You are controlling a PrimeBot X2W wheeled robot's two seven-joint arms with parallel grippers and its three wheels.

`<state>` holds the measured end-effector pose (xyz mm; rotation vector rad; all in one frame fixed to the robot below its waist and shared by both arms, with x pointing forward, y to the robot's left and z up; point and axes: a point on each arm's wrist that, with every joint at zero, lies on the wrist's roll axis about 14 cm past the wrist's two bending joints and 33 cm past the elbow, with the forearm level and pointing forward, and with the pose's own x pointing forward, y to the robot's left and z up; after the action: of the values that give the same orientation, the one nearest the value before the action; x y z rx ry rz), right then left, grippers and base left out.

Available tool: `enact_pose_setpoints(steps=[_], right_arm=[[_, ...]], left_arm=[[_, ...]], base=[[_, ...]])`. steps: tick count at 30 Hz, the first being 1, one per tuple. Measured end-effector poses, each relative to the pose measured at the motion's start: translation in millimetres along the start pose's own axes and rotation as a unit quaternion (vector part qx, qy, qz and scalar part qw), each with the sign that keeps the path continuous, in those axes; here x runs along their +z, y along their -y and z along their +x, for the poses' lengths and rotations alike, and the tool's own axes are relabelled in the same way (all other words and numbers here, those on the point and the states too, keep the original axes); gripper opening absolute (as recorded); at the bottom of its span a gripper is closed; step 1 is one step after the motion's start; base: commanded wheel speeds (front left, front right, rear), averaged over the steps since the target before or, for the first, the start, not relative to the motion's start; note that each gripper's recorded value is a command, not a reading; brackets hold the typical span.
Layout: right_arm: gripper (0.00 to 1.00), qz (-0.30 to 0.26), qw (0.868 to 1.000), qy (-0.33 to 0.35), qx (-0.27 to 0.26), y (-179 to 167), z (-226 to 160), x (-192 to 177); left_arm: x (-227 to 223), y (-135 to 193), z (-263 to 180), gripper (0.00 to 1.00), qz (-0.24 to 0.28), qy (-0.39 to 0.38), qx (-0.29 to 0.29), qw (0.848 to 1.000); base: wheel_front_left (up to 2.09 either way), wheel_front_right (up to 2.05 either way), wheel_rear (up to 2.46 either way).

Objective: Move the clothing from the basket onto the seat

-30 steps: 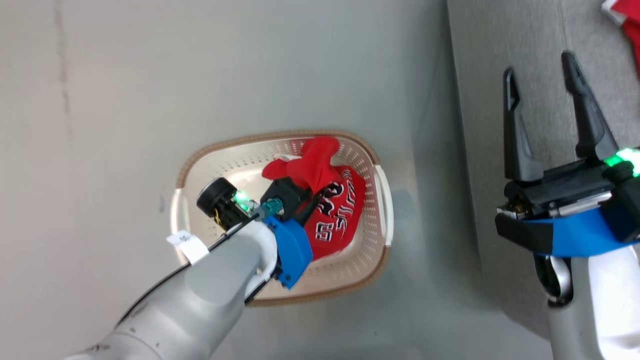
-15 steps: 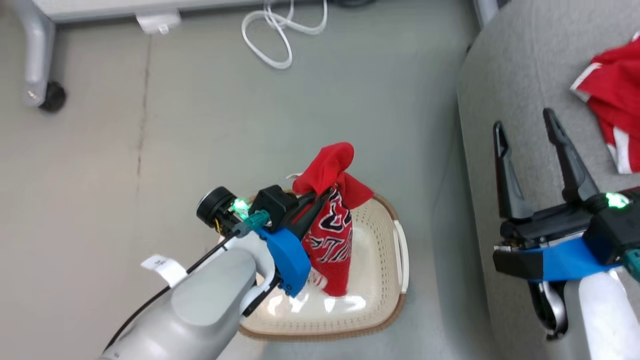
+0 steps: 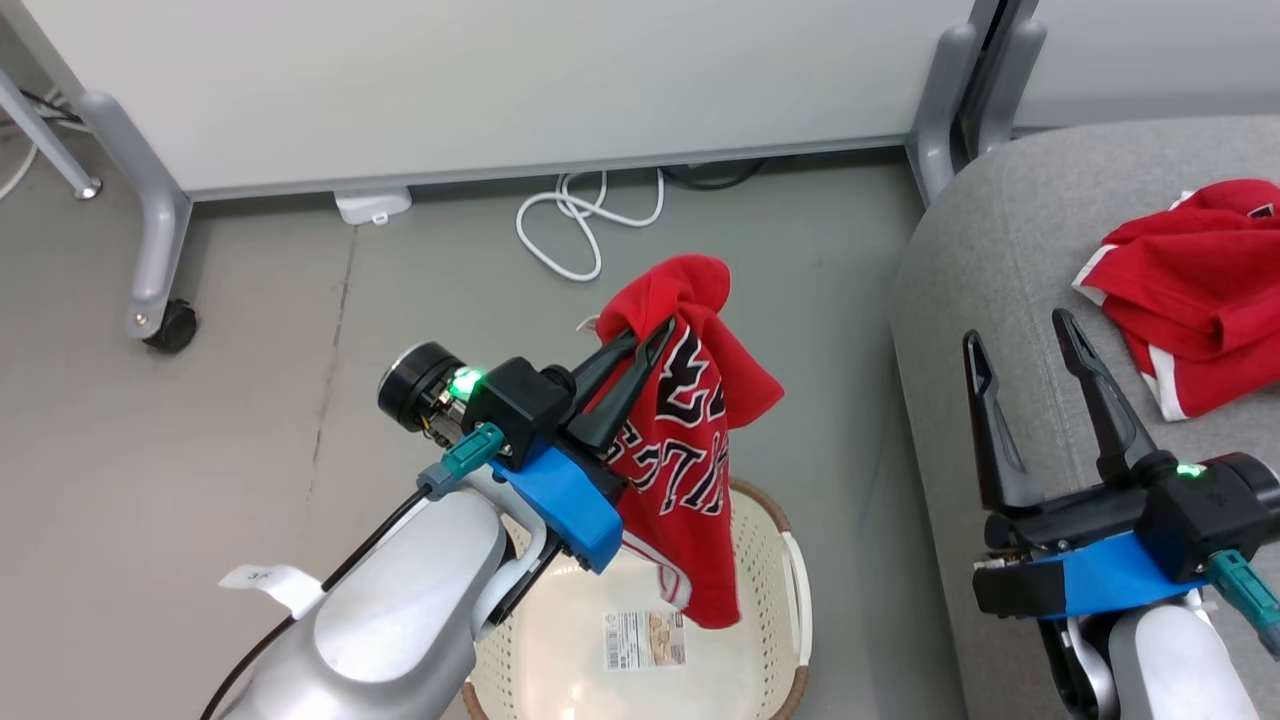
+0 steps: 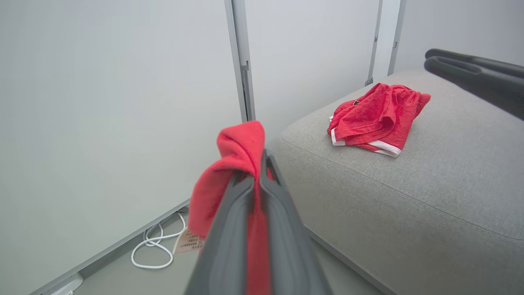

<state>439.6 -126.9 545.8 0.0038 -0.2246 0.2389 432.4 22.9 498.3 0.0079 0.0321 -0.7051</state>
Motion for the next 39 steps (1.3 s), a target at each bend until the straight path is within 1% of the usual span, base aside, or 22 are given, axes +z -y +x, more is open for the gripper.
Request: enact_pose_setpoints(steps=[7, 15, 21, 26, 31, 39], right_arm=[[1.0, -0.001, 1.0, 0.008, -0.004, -1, -14, 13], [1.0, 0.001, 1.0, 0.014, -0.003, -5, -20, 20], [1.0, 0.005, 1.0, 0.014, 0.0, -8, -22, 20], [1.0, 0.01, 1.0, 0.015, 0.012, -17, -21, 20], [1.0, 0.017, 0.999, 0.015, 0.046, -37, -20, 20], [1.0, 0.023, 0.99, 0.017, 0.139, -82, -10, 22]], left_arm=[[63, 10, 0, 0.0, 0.028, 0.087, -0.004, 0.996], [110, 21, -2, 0.0, 0.053, 0.149, -0.015, 0.987], [127, 25, -4, 0.0, 0.069, 0.169, -0.019, 0.983], [129, 24, -5, 0.0, 0.071, 0.172, -0.02, 0.982], [129, 23, -4, 0.0, 0.071, 0.172, -0.019, 0.982], [128, 24, -4, 0.0, 0.072, 0.171, -0.018, 0.982]], base=[[0.0, 0.0, 0.0], [0.0, 0.0, 0.0], [0.0, 0.0, 0.0], [0.0, 0.0, 0.0], [0.0, 0.0, 0.0], [0.0, 0.0, 0.0]])
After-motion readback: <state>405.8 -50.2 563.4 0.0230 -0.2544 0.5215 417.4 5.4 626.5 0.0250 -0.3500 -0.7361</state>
